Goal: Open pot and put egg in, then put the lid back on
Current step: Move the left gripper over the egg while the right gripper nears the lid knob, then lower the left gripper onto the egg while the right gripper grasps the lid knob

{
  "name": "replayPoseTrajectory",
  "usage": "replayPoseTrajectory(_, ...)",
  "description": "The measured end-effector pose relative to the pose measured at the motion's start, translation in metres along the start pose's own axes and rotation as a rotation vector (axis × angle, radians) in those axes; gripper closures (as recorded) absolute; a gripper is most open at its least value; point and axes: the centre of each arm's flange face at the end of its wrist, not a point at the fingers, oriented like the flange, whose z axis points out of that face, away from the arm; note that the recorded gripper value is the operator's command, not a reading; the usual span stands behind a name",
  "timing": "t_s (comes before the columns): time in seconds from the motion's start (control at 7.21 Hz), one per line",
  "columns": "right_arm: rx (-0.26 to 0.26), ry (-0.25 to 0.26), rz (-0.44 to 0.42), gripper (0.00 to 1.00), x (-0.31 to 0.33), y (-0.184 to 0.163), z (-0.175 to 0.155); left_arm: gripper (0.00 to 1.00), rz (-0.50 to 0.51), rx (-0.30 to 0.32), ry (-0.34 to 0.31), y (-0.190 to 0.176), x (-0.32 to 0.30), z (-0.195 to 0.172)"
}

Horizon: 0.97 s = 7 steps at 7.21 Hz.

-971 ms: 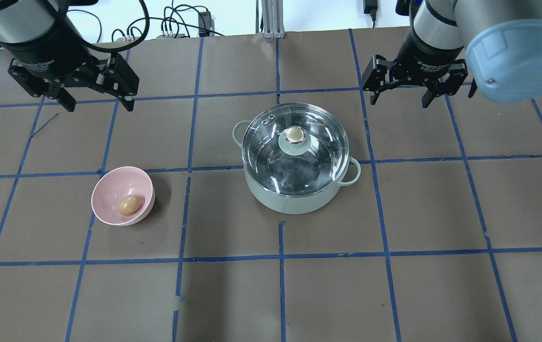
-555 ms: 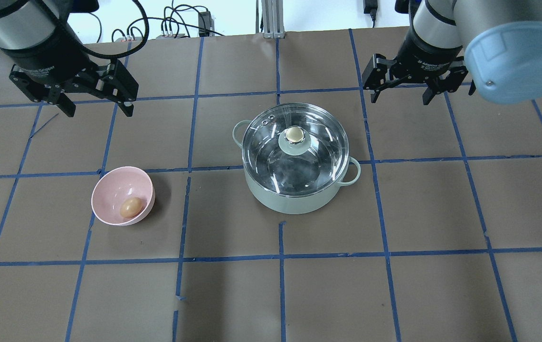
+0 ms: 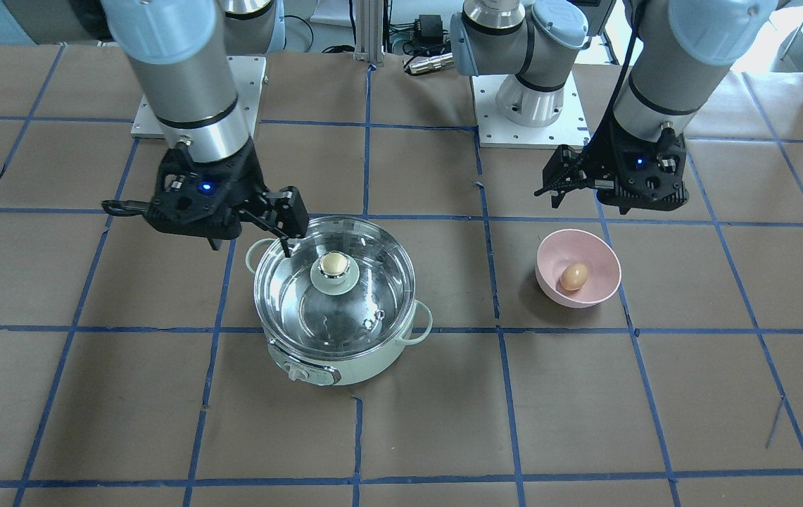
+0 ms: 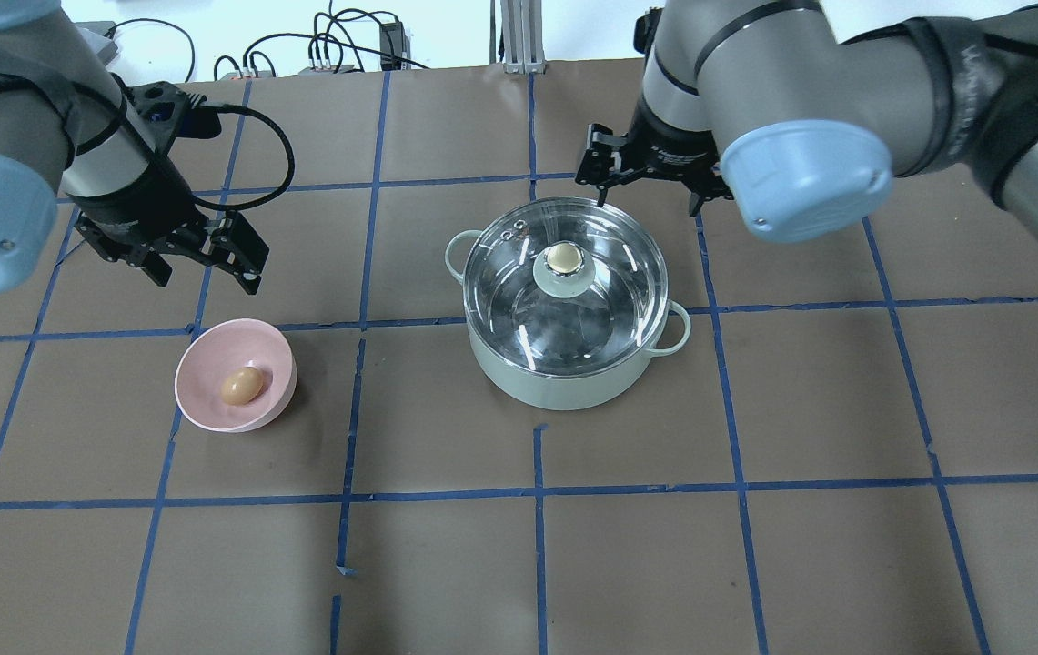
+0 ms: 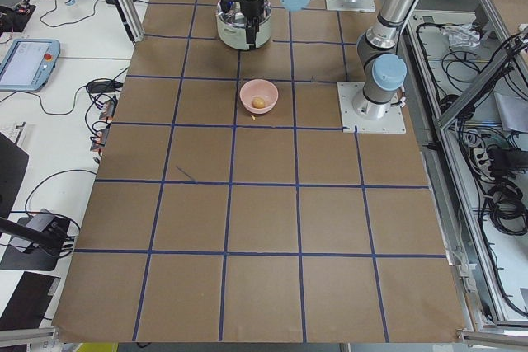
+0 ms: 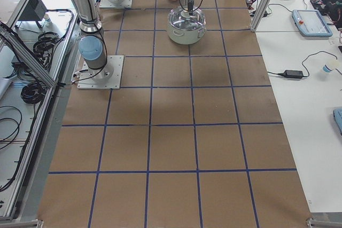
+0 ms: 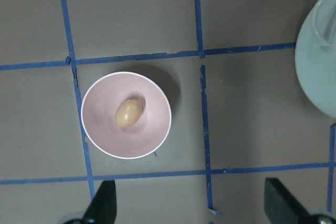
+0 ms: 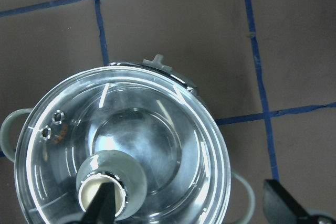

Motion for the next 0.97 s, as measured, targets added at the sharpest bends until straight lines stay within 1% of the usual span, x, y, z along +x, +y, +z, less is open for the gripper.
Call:
replayPoseTrajectory(0.14, -0.013, 0.001, 0.006, 0.0, -0.015, 0.004, 0.016, 0.03, 0.063, 0.005, -0.002, 0.0, -0.008, 0.016)
replayPoseTrajectory(0.28, -0.027, 0.004, 0.015, 0.0, -0.025, 0.008, 0.031, 0.03, 0.115, -0.003, 0.002, -0.002, -0.017, 0.029)
replayPoseTrajectory(0.55, -0.048, 0.007, 0.016, 0.0, -0.047, 0.024, 0.054, 0.03, 0.182, -0.031, 0.013, -0.005, -0.035, 0.051)
replayPoseTrajectory(0.69, -0.053, 0.008, 0.019, 0.02, -0.051, 0.028, 0.059, 0.03, 0.21, -0.038, 0.015, -0.004, -0.039, 0.065)
replayPoseTrajectory(0.83, -0.058, 0.01, 0.021, 0.07, -0.053, 0.029, 0.062, 0.03, 0.266, -0.039, 0.017, 0.0, -0.042, 0.082)
replayPoseTrajectory(0.97, -0.061, 0.01, 0.021, 0.16, -0.053, 0.029, 0.065, 0.03, 0.319, -0.031, 0.018, 0.007, -0.051, 0.101)
